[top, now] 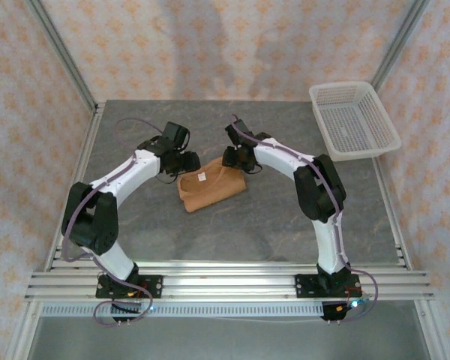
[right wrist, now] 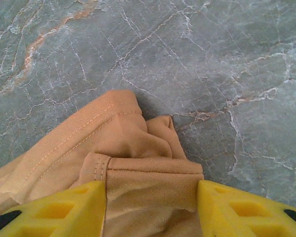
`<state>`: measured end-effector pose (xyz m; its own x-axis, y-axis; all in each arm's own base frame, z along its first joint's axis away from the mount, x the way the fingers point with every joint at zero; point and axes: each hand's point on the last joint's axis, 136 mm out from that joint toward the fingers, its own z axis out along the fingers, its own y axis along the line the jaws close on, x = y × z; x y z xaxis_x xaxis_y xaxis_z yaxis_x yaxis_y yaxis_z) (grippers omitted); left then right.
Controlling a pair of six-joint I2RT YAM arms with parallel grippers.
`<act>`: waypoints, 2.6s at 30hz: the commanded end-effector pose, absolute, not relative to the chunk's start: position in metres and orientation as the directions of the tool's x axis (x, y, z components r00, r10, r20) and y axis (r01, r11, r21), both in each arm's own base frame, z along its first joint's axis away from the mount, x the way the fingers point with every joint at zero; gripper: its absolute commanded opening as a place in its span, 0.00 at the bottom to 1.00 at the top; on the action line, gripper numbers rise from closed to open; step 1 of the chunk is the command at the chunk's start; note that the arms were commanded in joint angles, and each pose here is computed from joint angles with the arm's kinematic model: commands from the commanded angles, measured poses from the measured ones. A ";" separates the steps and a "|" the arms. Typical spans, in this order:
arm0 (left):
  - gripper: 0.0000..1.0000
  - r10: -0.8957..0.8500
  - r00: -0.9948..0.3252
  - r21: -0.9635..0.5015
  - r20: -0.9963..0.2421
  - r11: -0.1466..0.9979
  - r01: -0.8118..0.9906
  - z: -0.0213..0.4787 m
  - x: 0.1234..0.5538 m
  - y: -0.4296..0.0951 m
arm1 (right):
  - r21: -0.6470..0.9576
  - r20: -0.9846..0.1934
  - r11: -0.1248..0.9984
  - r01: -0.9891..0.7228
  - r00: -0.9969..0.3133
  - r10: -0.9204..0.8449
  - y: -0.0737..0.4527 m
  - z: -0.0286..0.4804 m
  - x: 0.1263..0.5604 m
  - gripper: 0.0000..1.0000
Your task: Fold the inside-out t-shirt
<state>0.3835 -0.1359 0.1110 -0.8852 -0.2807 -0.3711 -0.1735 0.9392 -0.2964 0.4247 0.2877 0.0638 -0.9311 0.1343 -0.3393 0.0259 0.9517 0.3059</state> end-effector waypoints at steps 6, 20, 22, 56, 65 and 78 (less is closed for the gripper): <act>0.53 -0.240 -0.935 -0.185 -0.260 0.963 -0.195 0.058 0.361 -0.118 | 0.259 -0.365 0.966 0.005 -0.925 0.103 0.284 0.067 0.436 0.40; 0.37 -0.270 -0.913 -0.151 -0.307 0.961 -0.234 0.075 0.365 -0.104 | 0.290 -0.413 0.957 -0.034 -0.906 0.093 0.298 0.101 0.443 0.01; 0.36 -0.278 -0.903 -0.148 -0.327 0.959 -0.241 0.082 0.366 -0.102 | 0.279 -0.413 0.960 -0.032 -0.907 0.089 0.297 0.097 0.444 0.01; 0.37 -0.071 -0.989 -0.264 -0.133 0.964 -0.034 0.027 0.331 -0.195 | 0.377 -0.381 0.912 0.164 -0.870 0.314 0.189 0.132 0.406 0.54; 0.38 0.048 -0.984 -0.298 -0.170 0.950 0.097 0.060 0.334 -0.188 | 0.384 -0.381 0.909 0.160 -0.869 0.314 0.191 0.137 0.409 0.54; 0.52 -0.634 -0.663 -0.616 -0.398 0.720 -0.319 0.121 0.361 -0.196 | 0.416 -0.364 0.893 0.170 -0.869 0.335 0.193 0.133 0.403 0.54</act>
<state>0.3392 -0.1803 0.1138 -0.8399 -0.3593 -0.4068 -0.1756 0.8890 -0.4228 0.4031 0.1930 0.1246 -0.8814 0.3094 -0.3569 0.1644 0.9094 0.3821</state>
